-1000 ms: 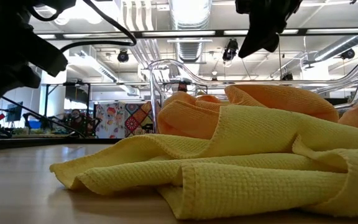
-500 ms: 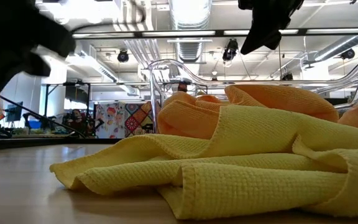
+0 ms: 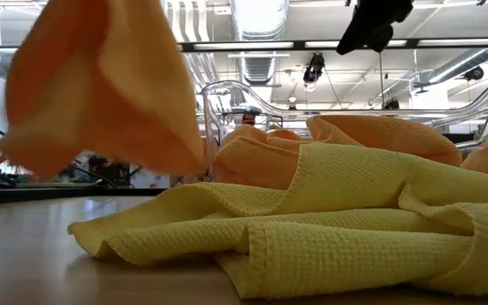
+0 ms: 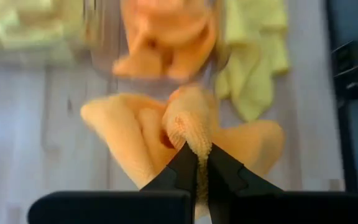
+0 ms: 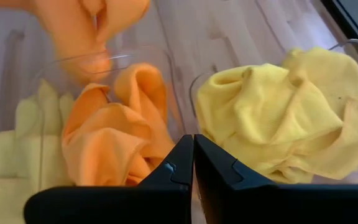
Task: Sort microfiber towel by color & place in baskets
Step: Put the orange towel into the bottom transparent bin
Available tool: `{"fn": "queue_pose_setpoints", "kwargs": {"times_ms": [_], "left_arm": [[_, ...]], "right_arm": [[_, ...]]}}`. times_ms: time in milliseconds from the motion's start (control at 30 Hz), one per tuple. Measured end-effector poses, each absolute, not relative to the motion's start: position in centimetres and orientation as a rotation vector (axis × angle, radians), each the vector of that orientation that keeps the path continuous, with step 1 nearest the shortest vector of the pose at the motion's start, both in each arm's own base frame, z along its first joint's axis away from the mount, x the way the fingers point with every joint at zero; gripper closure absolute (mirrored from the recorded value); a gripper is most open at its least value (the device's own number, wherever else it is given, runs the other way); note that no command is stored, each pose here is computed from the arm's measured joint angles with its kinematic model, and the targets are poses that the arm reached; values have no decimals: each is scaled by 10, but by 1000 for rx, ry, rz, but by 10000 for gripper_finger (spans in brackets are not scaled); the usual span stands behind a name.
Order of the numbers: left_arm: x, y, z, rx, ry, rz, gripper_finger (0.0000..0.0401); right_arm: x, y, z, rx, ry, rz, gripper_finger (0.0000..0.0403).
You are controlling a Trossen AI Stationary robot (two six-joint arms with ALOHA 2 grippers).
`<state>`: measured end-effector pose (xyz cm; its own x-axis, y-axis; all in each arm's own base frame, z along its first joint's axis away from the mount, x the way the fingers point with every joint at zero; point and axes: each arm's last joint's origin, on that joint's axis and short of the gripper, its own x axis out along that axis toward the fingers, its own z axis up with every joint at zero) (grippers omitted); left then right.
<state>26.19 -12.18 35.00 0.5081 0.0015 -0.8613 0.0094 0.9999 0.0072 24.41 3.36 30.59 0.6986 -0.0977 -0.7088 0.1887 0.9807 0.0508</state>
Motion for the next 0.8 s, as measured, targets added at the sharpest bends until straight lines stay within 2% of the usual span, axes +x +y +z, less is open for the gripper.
{"fn": "queue_pose_setpoints", "kwargs": {"times_ms": [267,433,600,800], "left_arm": [[263,-117,409,146,811,-52,401],[273,-113,436,168,619,-151,401],[285,-109,444,222,483,-215,401],[306,-94,435,225,375,-152,401]], "right_arm": [[243,43,306,113,784,-128,394],[242,46,306,107,786,-115,394],[238,47,306,79,787,-168,394],[224,49,312,61,763,-268,394]]}}
